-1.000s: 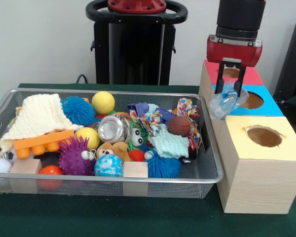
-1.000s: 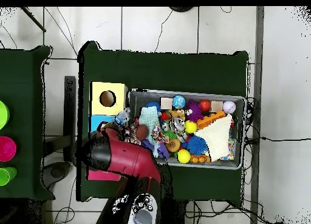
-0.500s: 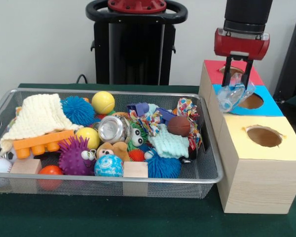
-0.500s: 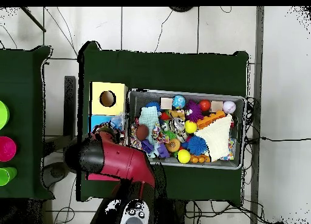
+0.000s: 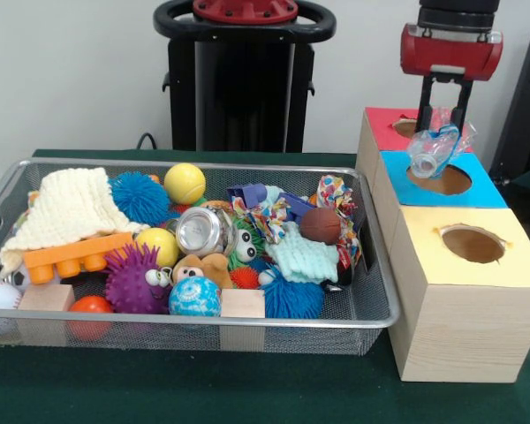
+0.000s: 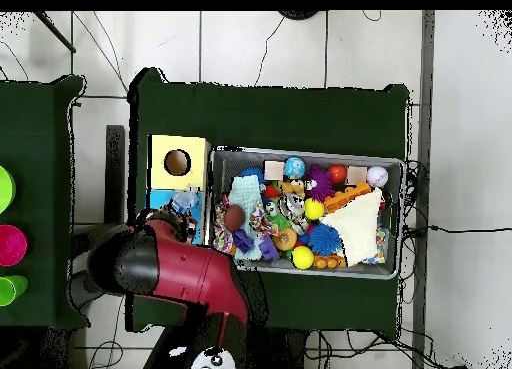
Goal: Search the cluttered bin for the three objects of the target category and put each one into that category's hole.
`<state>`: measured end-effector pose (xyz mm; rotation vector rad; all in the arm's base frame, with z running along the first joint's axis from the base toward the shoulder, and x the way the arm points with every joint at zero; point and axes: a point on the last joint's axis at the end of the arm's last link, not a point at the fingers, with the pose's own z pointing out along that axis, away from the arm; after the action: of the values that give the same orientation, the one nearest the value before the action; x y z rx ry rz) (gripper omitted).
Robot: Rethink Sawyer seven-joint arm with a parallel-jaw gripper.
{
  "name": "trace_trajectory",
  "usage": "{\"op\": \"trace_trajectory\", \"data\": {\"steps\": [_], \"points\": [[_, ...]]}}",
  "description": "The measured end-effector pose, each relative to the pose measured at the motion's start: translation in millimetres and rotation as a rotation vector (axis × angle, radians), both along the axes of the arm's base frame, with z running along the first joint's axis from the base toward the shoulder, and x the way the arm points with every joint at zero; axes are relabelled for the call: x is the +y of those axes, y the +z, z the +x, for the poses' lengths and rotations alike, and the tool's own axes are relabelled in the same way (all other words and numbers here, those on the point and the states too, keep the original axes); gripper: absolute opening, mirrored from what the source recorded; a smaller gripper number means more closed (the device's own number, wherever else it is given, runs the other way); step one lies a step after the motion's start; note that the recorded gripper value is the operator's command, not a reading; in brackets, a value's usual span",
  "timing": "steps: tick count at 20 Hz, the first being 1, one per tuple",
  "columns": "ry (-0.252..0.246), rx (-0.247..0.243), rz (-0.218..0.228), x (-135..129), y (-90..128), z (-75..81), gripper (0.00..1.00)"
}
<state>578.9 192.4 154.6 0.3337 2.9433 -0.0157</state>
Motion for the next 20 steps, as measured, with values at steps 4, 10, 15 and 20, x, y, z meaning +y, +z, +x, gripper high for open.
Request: {"op": "trace_trajectory", "data": {"steps": [4,10,15,20], "points": [[0.0,-0.006,0.006,5.2,3.7,0.3,0.0],[-0.016,-0.005,0.015,5.3,4.1,1.0,0.0],[-0.024,0.001,0.018,4.7,2.6,-1.2,0.0],[-0.041,0.026,0.007,-4.1,-12.5,-15.5,0.0]]}}
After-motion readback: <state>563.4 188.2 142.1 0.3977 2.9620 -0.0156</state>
